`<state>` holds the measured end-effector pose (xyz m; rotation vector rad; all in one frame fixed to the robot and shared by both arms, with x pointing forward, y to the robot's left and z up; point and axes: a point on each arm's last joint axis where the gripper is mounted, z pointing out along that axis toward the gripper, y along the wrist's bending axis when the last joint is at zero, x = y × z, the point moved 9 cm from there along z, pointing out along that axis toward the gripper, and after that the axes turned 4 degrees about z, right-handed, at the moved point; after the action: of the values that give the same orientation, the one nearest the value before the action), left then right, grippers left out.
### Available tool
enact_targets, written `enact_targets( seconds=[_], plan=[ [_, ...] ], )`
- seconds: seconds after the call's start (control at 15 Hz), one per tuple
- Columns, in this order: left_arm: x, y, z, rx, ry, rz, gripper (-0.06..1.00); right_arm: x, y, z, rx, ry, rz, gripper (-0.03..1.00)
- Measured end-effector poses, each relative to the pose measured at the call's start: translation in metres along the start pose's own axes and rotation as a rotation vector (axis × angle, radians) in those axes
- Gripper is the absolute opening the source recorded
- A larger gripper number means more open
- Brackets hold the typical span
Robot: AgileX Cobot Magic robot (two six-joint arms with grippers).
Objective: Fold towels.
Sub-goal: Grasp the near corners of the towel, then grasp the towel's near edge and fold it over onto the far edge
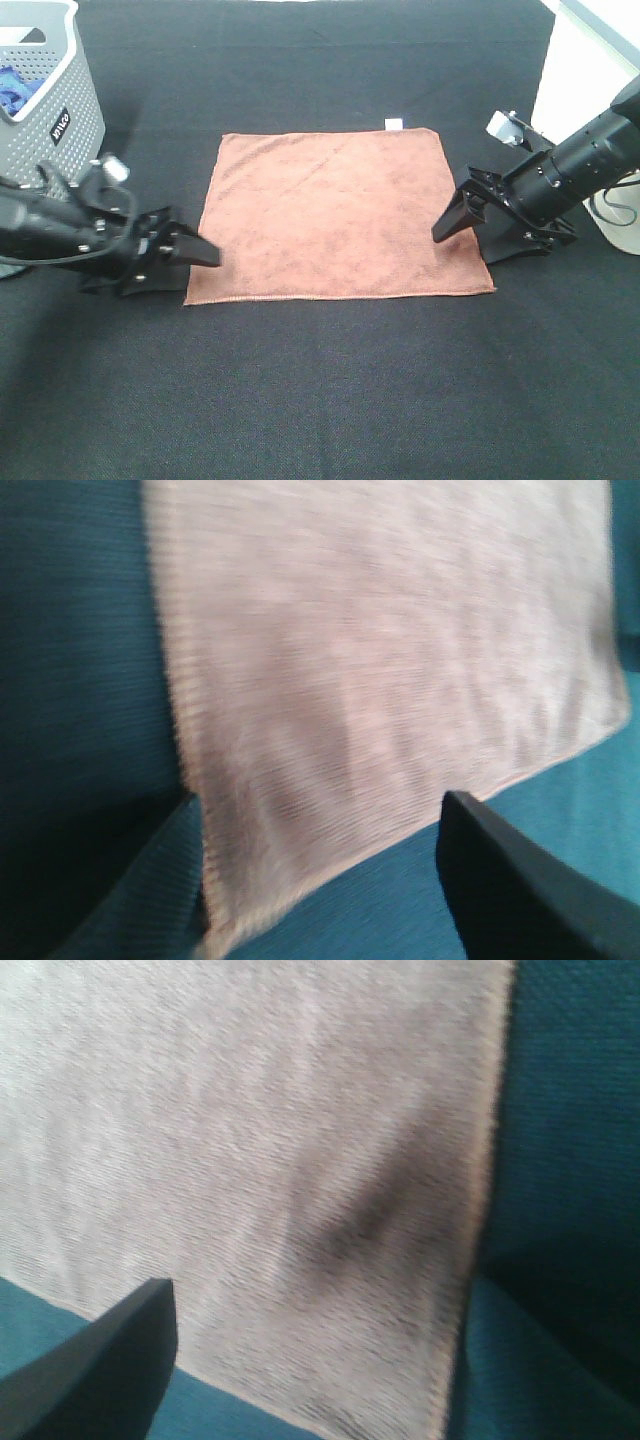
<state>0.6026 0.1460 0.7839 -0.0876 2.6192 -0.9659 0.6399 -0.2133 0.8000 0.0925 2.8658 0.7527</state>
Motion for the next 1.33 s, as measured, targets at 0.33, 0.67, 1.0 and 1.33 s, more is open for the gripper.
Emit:
enact_targets(
  seconds=[0.33, 0.67, 1.0, 1.33],
  plan=[
    [-0.010, -0.016, 0.024, 0.034, 0.012, -0.013, 0.48, 0.001, 0.013, 0.010, -0.004, 0.004, -0.016, 0.68],
    [-0.008, -0.008, 0.027, 0.002, 0.019, -0.007, 0.00, -0.001, -0.002, 0.014, 0.072, -0.010, 0.015, 0.04],
    [0.000, -0.017, 0.014, -0.004, 0.088, 0.035, 0.00, 0.002, 0.002, 0.004, 0.081, 0.001, 0.035, 0.00],
    [0.014, -0.021, -0.014, -0.083, 0.192, 0.067, 0.00, 0.027, 0.009, -0.013, 0.086, 0.091, 0.056, 0.00]
  ],
)
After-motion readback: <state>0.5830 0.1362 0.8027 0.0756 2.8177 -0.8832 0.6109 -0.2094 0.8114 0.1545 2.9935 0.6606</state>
